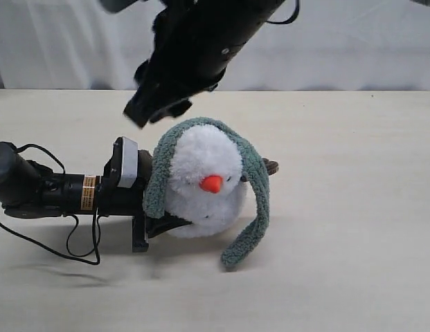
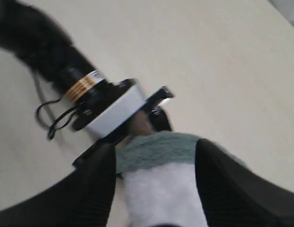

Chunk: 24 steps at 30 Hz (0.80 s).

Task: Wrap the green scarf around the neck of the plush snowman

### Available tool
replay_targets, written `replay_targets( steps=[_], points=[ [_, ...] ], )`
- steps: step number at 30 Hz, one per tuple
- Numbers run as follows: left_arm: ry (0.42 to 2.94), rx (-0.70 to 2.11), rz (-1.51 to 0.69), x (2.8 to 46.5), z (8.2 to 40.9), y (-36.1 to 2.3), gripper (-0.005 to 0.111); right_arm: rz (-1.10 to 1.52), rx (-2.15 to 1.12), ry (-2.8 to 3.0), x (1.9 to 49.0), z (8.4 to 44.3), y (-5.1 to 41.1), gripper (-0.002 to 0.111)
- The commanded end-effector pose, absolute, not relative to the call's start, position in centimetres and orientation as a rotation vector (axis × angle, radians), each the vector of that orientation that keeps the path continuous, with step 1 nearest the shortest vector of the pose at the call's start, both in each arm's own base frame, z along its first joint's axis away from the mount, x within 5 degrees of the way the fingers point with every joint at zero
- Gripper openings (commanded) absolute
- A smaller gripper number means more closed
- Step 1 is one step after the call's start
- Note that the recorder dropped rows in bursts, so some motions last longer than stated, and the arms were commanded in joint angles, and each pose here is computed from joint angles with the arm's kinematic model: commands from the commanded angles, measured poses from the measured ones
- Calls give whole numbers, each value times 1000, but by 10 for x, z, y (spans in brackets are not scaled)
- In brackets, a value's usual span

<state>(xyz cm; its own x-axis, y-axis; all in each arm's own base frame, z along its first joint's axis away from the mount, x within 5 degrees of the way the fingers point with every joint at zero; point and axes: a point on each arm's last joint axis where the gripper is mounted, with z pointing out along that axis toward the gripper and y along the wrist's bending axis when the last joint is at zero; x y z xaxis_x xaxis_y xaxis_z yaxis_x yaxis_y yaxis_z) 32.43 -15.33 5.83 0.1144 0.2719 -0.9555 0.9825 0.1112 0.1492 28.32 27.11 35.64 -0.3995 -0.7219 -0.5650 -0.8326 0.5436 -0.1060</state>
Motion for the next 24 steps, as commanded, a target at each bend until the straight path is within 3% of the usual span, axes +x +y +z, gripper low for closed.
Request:
replay_targets(
  steps=[1,5,19,24],
  points=[
    [1356,1338,-885,326,60,-155,0,-46,-2006,1830,222,327,313,55],
    [1356,1338,-885,326,60,-155,0,-501,-2220,1485,205,291,323,56],
    [1356,1338,-885,326,60,-155,0,-807,-2363,1098,220,209,331,55],
    [1356,1338,-885,326,60,-155,0,-820,-2382,1113,222,198,333,36]
  ],
)
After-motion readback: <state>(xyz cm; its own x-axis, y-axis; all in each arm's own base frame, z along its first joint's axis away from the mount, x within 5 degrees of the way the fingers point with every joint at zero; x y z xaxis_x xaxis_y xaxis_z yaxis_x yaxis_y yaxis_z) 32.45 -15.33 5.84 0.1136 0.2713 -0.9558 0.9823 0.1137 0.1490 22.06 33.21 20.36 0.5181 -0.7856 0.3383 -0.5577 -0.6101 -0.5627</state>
